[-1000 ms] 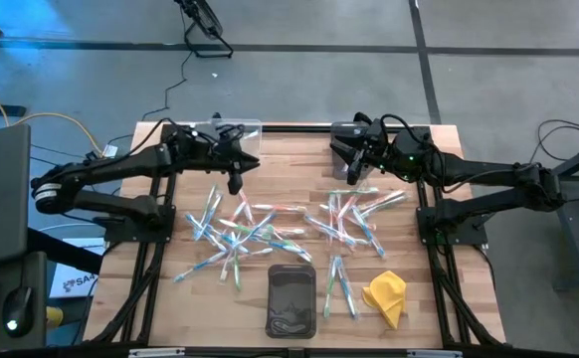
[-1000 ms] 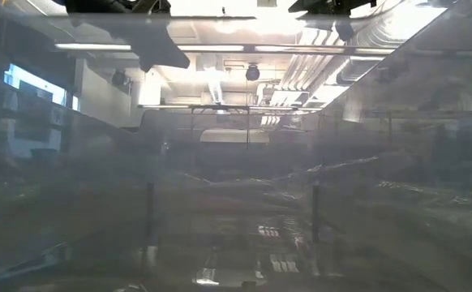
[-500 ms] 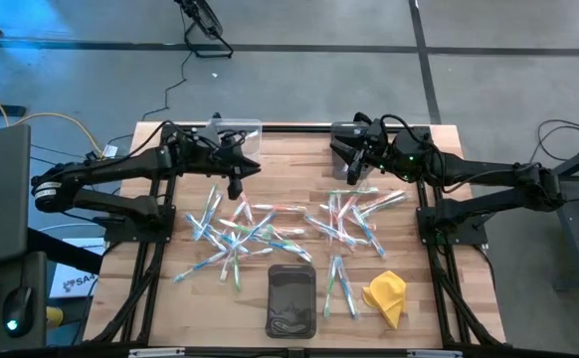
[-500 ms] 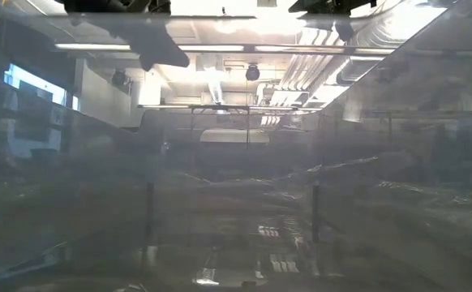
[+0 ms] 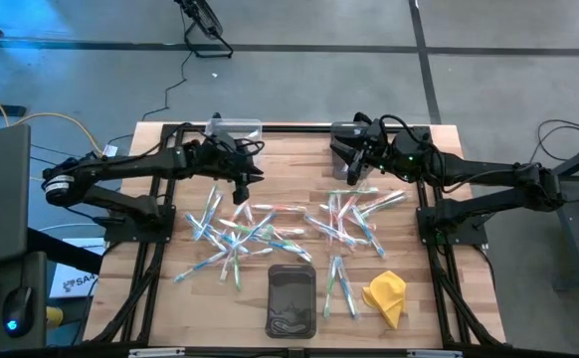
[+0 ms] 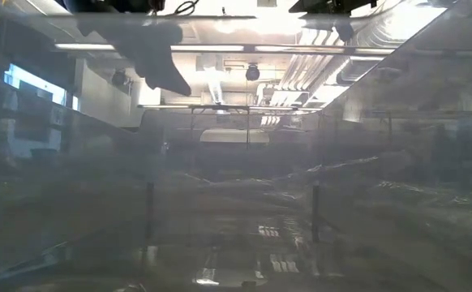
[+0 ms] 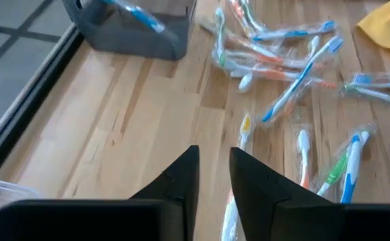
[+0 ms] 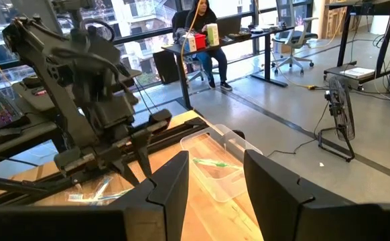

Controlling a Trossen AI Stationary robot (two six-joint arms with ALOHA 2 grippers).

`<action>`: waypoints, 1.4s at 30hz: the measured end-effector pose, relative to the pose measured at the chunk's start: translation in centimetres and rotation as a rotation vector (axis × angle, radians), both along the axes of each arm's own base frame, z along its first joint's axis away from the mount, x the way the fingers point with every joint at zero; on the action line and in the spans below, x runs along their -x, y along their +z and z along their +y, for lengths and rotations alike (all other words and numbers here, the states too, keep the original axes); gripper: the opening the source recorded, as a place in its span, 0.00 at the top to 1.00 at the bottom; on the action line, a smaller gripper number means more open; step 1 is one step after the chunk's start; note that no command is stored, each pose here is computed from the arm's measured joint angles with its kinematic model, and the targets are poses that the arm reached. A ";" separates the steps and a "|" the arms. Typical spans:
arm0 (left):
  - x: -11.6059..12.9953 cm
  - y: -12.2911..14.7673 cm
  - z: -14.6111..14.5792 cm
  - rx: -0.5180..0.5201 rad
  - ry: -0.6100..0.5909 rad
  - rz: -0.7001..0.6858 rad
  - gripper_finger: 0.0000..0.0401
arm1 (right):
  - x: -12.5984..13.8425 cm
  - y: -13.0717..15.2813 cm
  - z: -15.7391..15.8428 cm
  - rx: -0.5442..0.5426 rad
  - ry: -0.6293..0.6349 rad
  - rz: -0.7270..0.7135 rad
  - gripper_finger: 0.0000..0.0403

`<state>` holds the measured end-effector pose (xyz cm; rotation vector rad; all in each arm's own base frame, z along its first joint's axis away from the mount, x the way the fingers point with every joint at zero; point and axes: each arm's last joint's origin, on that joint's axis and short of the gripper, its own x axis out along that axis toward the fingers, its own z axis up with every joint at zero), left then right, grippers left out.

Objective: Pick & Place Toothbrushes
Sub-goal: Put the orange toothbrush into the bottom black bin

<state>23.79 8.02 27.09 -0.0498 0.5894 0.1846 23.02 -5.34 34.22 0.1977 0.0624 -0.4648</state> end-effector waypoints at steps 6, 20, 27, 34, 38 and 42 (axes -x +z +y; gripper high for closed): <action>-1.1 -1.8 0.4 0.017 -0.006 0.073 0.73 | 0.0 0.0 0.0 0.000 0.000 0.000 0.66; -3.4 -6.6 1.0 0.125 -0.057 0.234 0.73 | 0.1 -0.6 0.0 -0.016 -0.001 0.054 0.66; -3.9 -7.9 1.1 0.143 -0.064 0.279 0.73 | 0.1 -0.6 0.0 -0.018 -0.001 0.053 0.66; -4.3 -9.5 1.2 0.163 -0.064 0.332 0.73 | 0.1 -0.6 0.0 -0.018 -0.001 0.054 0.66; -4.6 -9.9 0.9 0.161 -0.083 0.340 0.73 | 0.1 -0.6 0.0 -0.018 -0.002 0.054 0.66; -5.2 -10.1 0.0 0.138 -0.128 0.331 0.73 | 0.1 -0.6 0.0 -0.018 -0.001 0.054 0.66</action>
